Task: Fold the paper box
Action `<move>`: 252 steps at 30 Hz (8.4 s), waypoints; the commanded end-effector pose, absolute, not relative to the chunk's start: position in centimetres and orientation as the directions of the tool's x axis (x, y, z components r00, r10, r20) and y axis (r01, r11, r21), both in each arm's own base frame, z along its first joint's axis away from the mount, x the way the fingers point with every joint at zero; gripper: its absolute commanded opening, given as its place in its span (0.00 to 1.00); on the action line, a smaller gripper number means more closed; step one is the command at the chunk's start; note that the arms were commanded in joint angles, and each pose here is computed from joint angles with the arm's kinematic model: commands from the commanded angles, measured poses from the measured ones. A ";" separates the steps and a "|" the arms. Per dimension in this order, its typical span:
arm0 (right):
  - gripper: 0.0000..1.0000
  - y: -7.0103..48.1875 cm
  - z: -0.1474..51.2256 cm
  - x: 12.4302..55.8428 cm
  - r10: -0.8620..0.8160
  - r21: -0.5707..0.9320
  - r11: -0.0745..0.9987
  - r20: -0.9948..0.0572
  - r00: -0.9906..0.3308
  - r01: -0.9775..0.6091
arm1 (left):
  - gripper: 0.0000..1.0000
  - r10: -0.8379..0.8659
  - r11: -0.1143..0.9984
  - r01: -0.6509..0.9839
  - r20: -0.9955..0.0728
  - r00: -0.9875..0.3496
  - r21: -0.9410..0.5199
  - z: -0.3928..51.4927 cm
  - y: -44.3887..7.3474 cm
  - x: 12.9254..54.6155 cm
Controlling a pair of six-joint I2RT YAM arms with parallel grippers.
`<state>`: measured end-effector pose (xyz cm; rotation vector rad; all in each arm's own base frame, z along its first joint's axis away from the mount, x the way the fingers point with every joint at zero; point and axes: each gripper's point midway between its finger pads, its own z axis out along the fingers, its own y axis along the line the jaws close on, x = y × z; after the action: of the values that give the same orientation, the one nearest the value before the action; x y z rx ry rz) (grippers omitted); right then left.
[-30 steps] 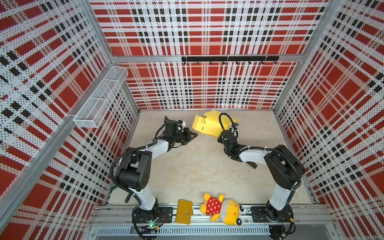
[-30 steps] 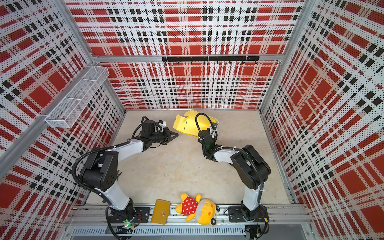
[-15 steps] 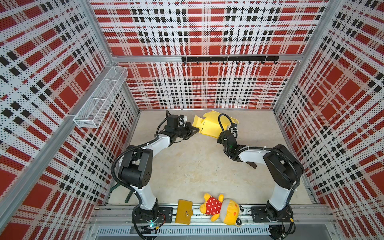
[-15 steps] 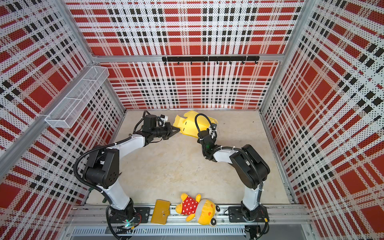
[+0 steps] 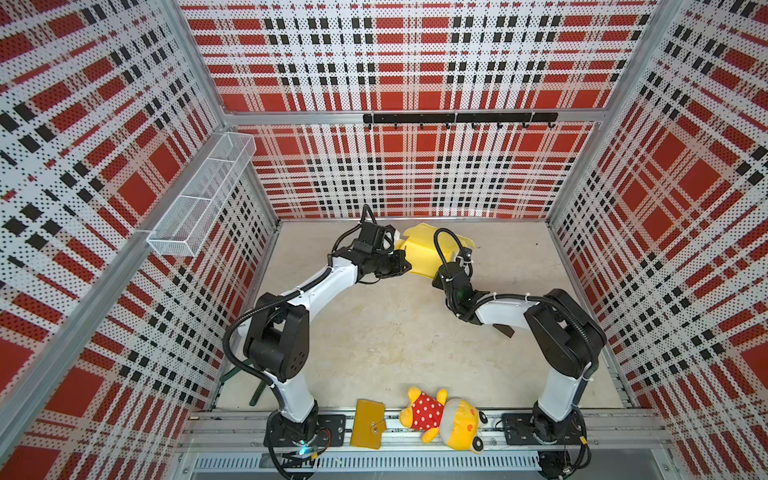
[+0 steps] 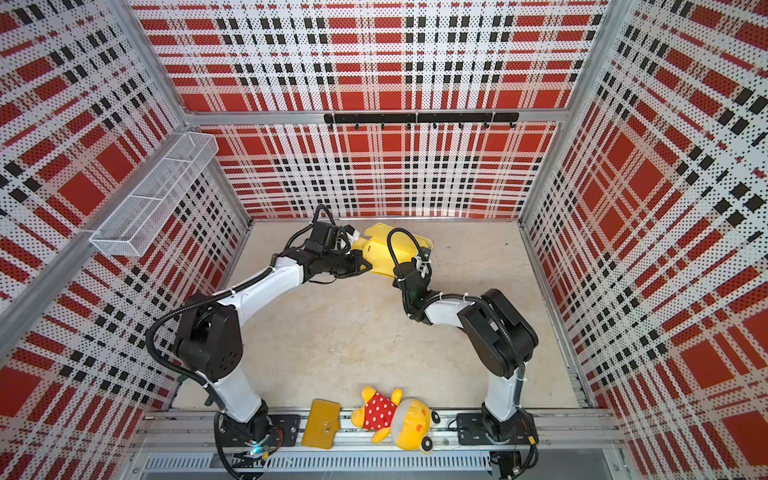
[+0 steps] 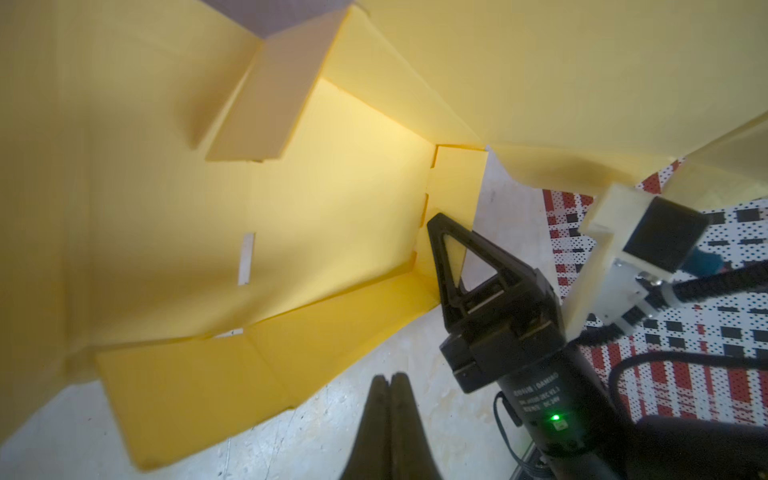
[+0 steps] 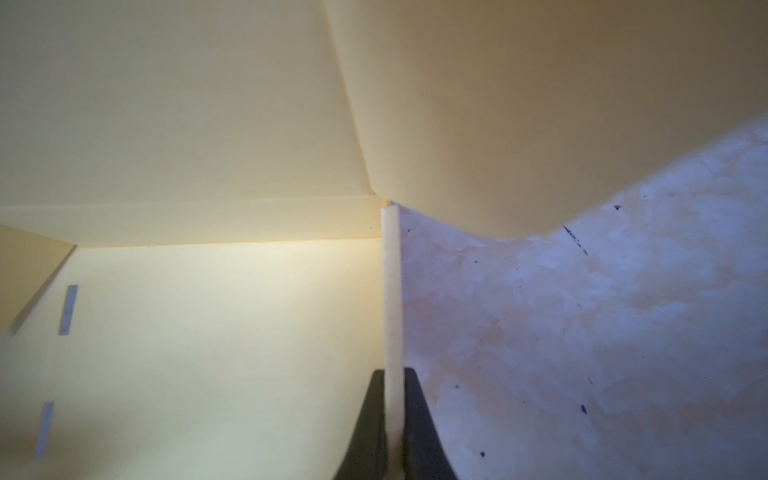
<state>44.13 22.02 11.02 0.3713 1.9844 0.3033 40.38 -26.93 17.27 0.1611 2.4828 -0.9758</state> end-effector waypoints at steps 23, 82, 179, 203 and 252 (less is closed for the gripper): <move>0.00 22.3 12.8 44.6 0.410 0.399 0.911 -0.842 -0.352 0.107 | 0.00 0.206 0.922 0.361 -0.610 -0.765 -0.141 16.9 -21.4 41.7; 0.00 22.0 13.5 44.6 0.430 0.441 0.896 -0.830 -0.355 0.054 | 0.41 -0.001 0.644 0.543 -0.710 -0.704 -0.539 28.7 -20.8 39.0; 0.00 26.1 14.0 45.2 0.456 0.549 0.823 -0.794 -0.403 -0.150 | 0.74 -0.412 0.462 0.310 -0.511 -0.754 -0.831 24.9 -13.4 42.3; 0.00 26.3 14.1 45.1 0.456 0.553 0.818 -0.790 -0.409 -0.156 | 0.48 -0.245 0.485 0.317 -0.475 -0.845 -0.815 20.1 -20.3 41.0; 0.00 26.7 13.2 45.3 0.431 0.534 0.835 -0.784 -0.446 -0.131 | 0.48 -0.248 0.532 0.233 -0.413 -0.876 -0.814 17.0 -20.0 42.5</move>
<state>44.43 25.59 11.05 0.2207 2.0082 0.5860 42.35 -20.02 18.30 -0.0235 2.2307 -1.3921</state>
